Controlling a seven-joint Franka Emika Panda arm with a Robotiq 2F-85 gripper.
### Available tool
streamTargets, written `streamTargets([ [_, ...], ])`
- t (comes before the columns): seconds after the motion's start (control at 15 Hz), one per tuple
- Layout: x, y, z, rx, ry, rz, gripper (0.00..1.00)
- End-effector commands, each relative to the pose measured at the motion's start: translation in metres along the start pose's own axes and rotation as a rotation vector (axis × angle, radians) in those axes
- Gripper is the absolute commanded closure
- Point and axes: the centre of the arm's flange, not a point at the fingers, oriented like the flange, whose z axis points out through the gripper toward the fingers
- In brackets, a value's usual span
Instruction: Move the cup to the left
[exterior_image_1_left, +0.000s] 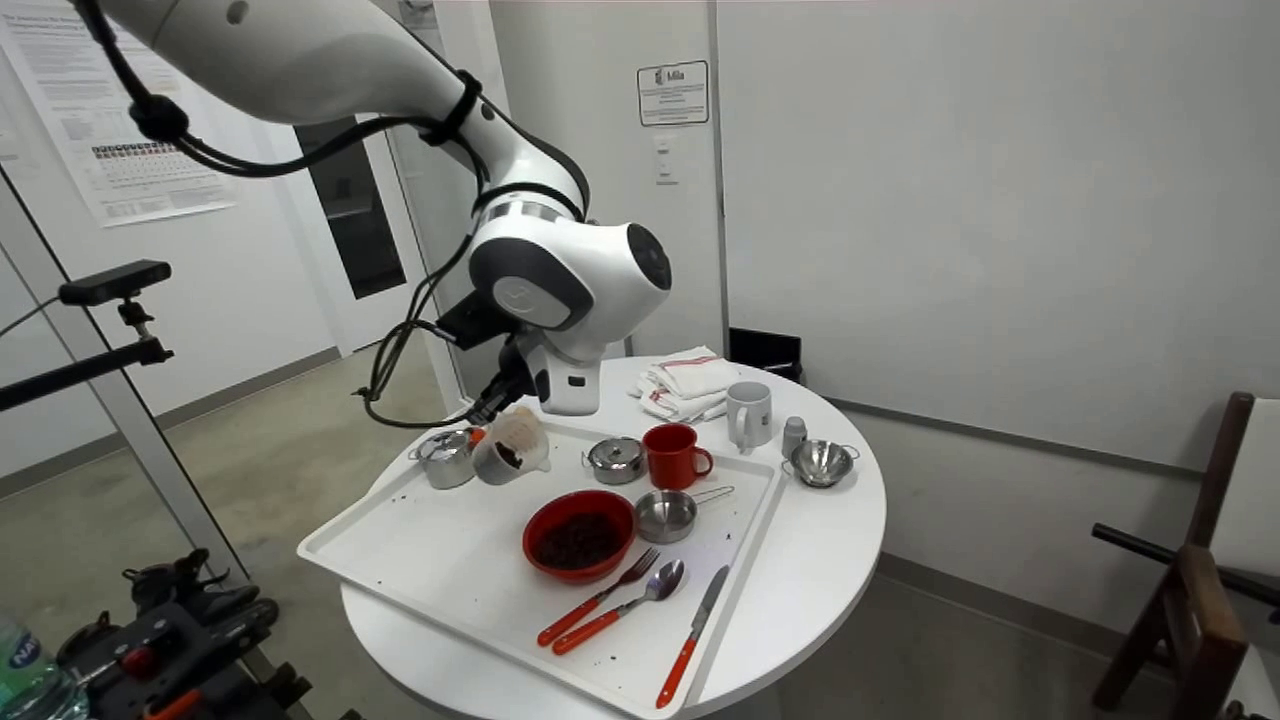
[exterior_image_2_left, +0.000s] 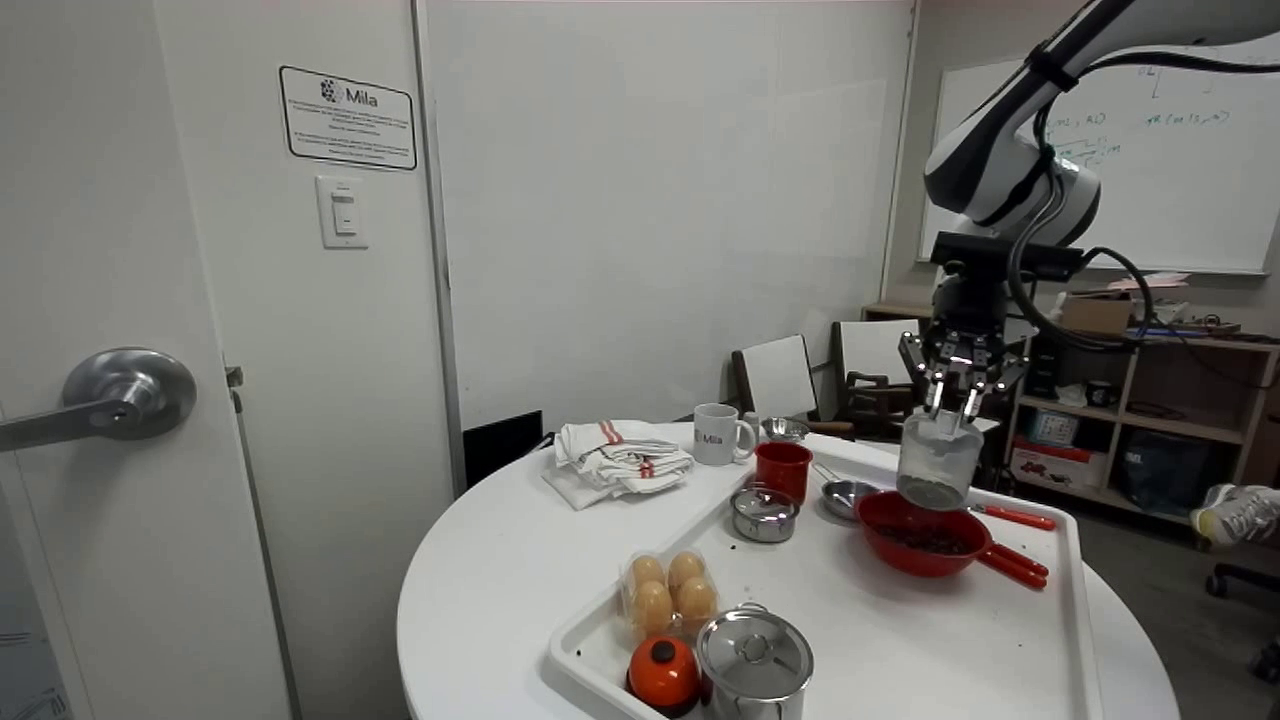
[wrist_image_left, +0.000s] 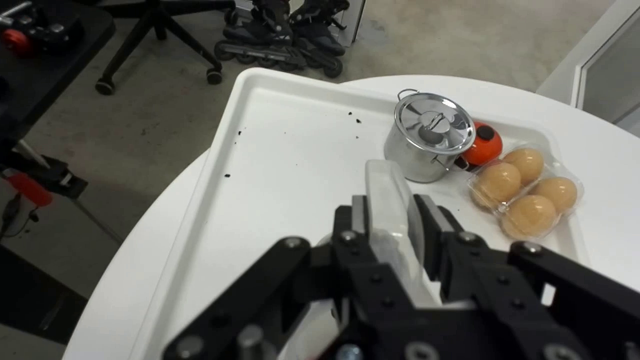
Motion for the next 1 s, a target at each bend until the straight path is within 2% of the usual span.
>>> streamTargets([
  [0.0,-0.0048,0.0026,-0.0001,0.041,-0.072,0.038,0.9],
  [0.53,-0.0113,-0.0011,-0.0027,0.137,-0.199,0.088,0.9],
  [0.6,-0.0118,0.0,-0.002,0.128,-0.199,0.077,0.9],
  [0.67,-0.0092,-0.0023,-0.0009,0.11,-0.158,0.075,0.9],
  [0.73,-0.0089,-0.002,-0.0013,0.11,-0.158,0.075,0.74],
  [0.93,-0.0082,-0.0017,-0.0008,0.109,-0.157,0.077,0.74],
])
